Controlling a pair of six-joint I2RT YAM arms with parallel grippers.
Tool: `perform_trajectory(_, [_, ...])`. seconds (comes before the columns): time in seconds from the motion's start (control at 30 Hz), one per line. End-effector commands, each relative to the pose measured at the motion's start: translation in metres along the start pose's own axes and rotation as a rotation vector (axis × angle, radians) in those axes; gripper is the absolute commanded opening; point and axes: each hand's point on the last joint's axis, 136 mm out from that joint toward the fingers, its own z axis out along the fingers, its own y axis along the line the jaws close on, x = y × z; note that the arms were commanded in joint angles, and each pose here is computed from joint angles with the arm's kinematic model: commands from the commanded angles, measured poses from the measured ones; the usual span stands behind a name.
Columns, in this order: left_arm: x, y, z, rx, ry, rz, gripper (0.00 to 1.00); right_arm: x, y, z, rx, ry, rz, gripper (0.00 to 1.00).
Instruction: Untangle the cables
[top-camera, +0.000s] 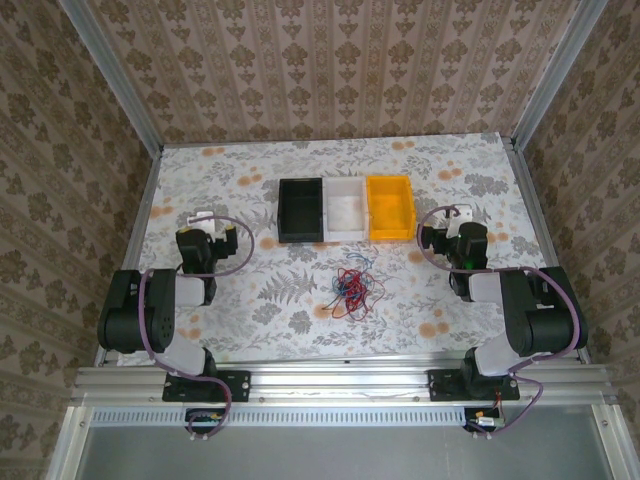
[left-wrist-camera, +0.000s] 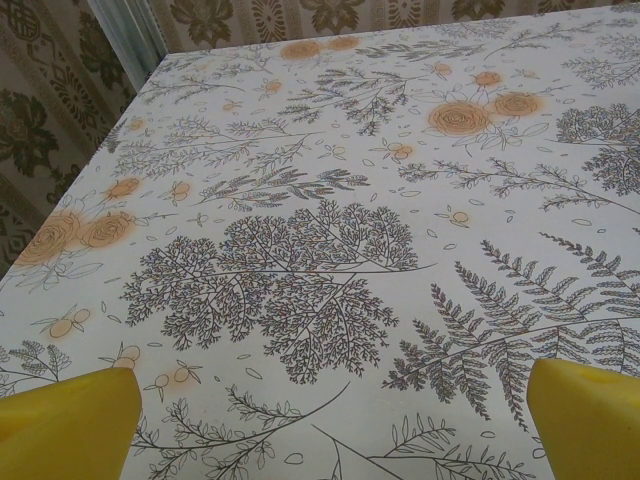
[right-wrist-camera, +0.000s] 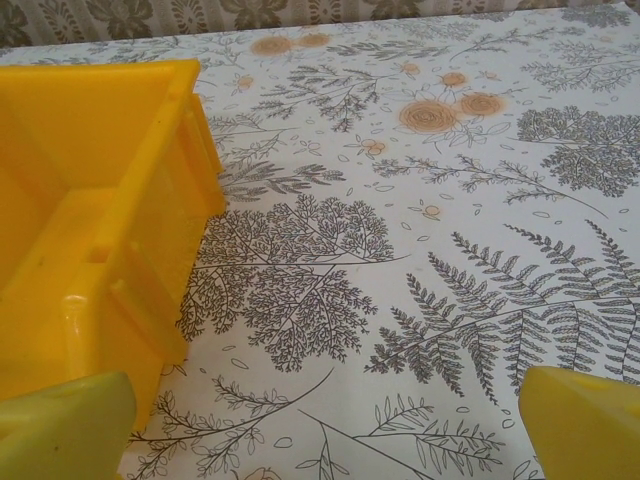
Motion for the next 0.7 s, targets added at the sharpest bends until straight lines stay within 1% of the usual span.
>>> perform_trajectory(0.0, [-0.015,0.006,0.004,-0.014,-0.044,0.009,1.00,-0.013,-0.003,0.003,0.004,-0.039,-0.002,1.00])
perform_trajectory(0.07, [-0.015,0.006,0.004,-0.014,-0.044,0.011,1.00,-0.013,-0.004,0.004,0.000,-0.037,0.004,1.00])
perform_trajectory(0.13, [-0.018,-0.005,0.005,0.039,-0.031,0.040,1.00,-0.017,0.000,0.003,-0.008,-0.045,-0.013,1.00])
perform_trajectory(0.17, [-0.025,-0.013,0.003,0.074,-0.020,0.074,1.00,-0.022,0.005,0.002,-0.026,-0.025,-0.029,1.00])
perform_trajectory(0.2, [-0.033,-0.015,0.001,0.051,0.003,0.104,1.00,-0.029,0.012,0.001,-0.056,0.011,-0.048,0.94])
perform_trajectory(0.23, [-0.042,-0.017,-0.002,0.025,0.014,0.133,1.00,-0.042,0.018,-0.003,-0.074,0.043,-0.059,0.90])
perform_trajectory(0.27, [-0.054,-0.026,-0.007,0.033,0.012,0.175,1.00,-0.055,0.020,-0.008,-0.064,0.076,-0.046,0.88])
perform_trajectory(0.33, [-0.076,-0.047,-0.017,0.051,-0.014,0.261,1.00,-0.087,0.034,-0.020,-0.081,0.027,-0.026,0.88])
perform_trajectory(0.37, [-0.088,-0.055,-0.022,0.024,-0.036,0.291,1.00,-0.101,0.045,-0.027,-0.076,-0.011,-0.051,0.90])
perform_trajectory(0.4, [-0.099,-0.060,-0.025,-0.027,-0.049,0.289,1.00,-0.110,0.053,-0.033,-0.046,-0.022,-0.054,0.95])
perform_trajectory(0.43, [-0.104,-0.071,-0.029,-0.026,-0.048,0.283,1.00,-0.113,0.063,-0.037,-0.052,0.007,-0.050,0.97])
perform_trajectory(0.47, [-0.105,-0.091,-0.033,0.026,-0.023,0.287,1.00,-0.110,0.075,-0.039,-0.065,0.067,-0.031,0.98])
perform_trajectory(0.5, [-0.102,-0.108,-0.037,0.084,0.025,0.261,1.00,-0.104,0.085,-0.042,-0.072,0.125,-0.020,0.99])
perform_trajectory(0.6, [-0.087,-0.186,-0.062,0.401,0.141,0.185,1.00,-0.078,0.124,-0.058,-0.125,0.238,-0.090,0.99])
perform_trajectory(0.63, [-0.080,-0.207,-0.071,0.493,0.169,0.171,1.00,-0.069,0.135,-0.064,-0.151,0.264,-0.126,0.92])
perform_trajectory(0.67, [-0.072,-0.228,-0.082,0.591,0.206,0.151,1.00,-0.058,0.144,-0.072,-0.167,0.293,-0.159,0.82])
